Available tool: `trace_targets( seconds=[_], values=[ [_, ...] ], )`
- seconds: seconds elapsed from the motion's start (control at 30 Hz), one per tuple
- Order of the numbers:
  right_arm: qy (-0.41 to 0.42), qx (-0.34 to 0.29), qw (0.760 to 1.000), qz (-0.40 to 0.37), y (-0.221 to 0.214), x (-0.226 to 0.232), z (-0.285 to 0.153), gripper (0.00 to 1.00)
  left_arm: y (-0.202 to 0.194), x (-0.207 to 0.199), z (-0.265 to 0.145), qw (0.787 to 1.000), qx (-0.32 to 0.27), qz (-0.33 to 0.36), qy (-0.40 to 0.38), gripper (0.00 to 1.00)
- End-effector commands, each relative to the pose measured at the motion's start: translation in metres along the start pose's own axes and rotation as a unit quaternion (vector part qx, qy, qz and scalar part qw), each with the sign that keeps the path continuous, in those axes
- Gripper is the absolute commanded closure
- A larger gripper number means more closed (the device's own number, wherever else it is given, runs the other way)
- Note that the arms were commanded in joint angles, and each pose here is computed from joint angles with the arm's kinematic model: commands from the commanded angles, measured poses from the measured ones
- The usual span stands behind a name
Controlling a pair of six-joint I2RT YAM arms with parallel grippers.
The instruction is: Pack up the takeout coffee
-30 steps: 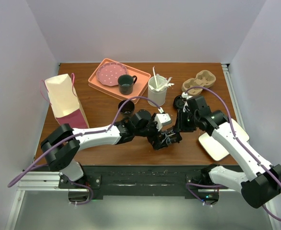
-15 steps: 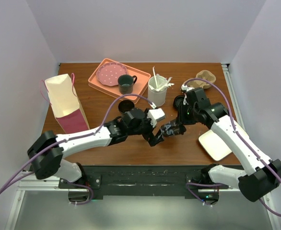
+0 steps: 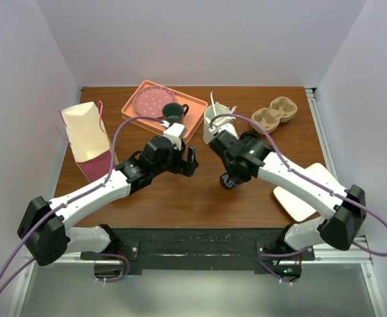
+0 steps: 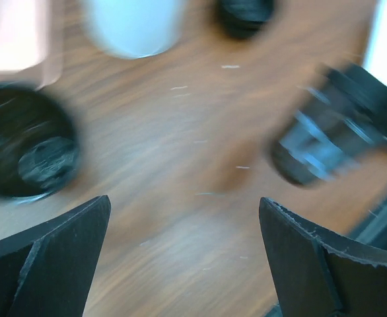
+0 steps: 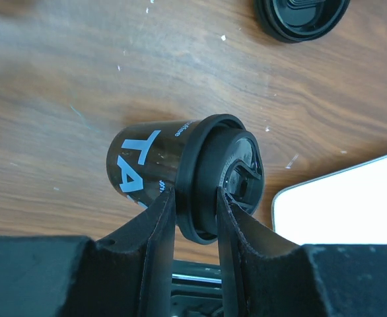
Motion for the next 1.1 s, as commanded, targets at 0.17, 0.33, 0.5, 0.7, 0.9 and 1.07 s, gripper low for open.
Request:
trace_targets(
  seconds=[0.17, 0.33, 0.5, 0.7, 0.9, 1.07],
  values=[
    [-0.158, -0.041, 0.982, -0.099, -0.017, 0.039, 0.005, 0.78, 0.021, 0.045, -0.037, 0.977, -0.027, -0.112, 0.180, 0.00],
    [-0.155, -0.044, 0.979, -0.127, -0.035, 0.067, 0.008, 0.77, 0.015, 0.055, -0.039, 0.969, -0.017, -0.134, 0.208, 0.03],
    [-0.153, -0.029, 0.978, -0.139, -0.056, 0.087, 0.014, 0.71, 0.013, 0.055, -0.029, 0.971, 0.010, -0.145, 0.188, 0.14],
    [-0.130, -0.013, 0.983, -0.126, -0.070, 0.100, 0.013, 0.58, 0.017, 0.052, -0.025, 0.975, 0.013, -0.147, 0.168, 0.14],
    [-0.086, -0.011, 0.991, -0.100, -0.067, 0.102, 0.001, 0.47, 0.020, 0.050, -0.023, 0.979, 0.018, -0.141, 0.149, 0.14],
    [0.003, -0.014, 0.999, -0.043, -0.049, 0.103, -0.033, 0.46, 0.025, 0.040, -0.021, 0.991, 0.028, -0.102, 0.082, 0.19]
  ],
)
Point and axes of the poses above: each gripper's point midway between its finger pads, its own z axis out along the fingers, its own x axis along the line the jaws close on, y = z × x, the point moved 9 cm from there along -z, back along the fingers, and after that the axes turned 7 degrees about z, right-handed, at the moved point
